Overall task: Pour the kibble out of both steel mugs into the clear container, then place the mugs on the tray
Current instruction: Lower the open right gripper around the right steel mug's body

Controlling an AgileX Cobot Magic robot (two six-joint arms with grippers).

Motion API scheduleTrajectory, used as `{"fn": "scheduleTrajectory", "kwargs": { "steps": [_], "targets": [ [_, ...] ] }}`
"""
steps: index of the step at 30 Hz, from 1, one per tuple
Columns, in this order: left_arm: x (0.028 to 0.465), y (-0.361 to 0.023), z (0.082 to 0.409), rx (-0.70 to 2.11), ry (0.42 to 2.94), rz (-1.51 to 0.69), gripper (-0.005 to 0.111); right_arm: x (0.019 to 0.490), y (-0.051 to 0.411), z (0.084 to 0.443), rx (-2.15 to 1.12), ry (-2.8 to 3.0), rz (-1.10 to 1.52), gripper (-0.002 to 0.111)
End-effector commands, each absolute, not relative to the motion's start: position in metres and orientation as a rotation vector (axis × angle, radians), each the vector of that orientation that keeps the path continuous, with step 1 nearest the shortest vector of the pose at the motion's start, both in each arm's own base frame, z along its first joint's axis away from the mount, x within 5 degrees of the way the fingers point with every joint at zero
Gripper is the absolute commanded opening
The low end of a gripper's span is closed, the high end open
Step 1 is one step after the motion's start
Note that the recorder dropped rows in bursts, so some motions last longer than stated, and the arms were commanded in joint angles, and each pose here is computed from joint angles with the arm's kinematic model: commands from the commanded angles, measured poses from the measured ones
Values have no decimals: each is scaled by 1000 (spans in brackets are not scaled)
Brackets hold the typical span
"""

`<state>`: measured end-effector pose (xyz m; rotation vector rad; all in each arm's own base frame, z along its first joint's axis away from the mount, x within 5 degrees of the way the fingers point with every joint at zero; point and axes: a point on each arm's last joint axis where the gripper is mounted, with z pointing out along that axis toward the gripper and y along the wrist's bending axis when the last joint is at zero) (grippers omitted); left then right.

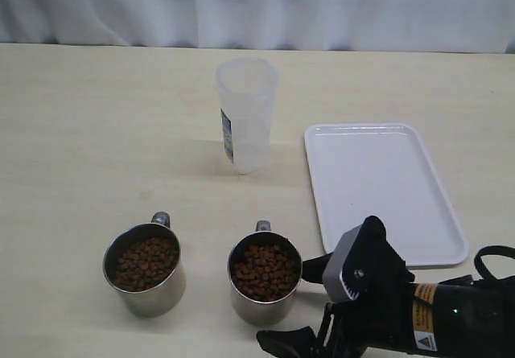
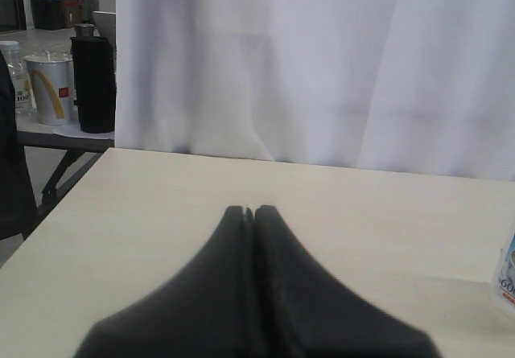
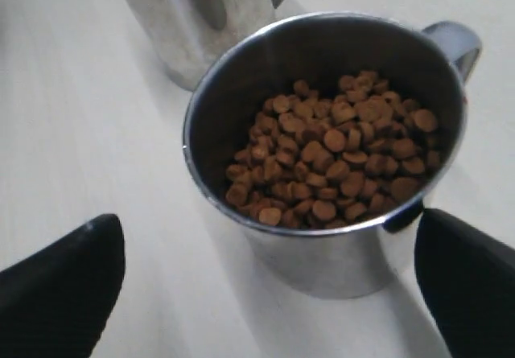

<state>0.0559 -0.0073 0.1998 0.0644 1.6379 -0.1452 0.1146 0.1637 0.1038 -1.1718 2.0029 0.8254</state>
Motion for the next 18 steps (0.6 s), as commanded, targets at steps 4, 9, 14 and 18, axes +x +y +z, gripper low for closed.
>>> {"fn": "scheduleTrajectory", "kwargs": {
  "steps": [4,9,14,18],
  "targets": [
    [56,-7,200,60,1628,-150,0,117,170,91,-1123,2014,896,103],
    [56,-7,200,60,1628,-150,0,121,171,81,-1095,1991,865,103],
    [56,-7,201,60,1624,-150,0,121,172,78,-1084,1980,886,103],
    [56,-7,201,60,1624,-150,0,128,179,80,-1043,1990,917,103]
  ]
}}
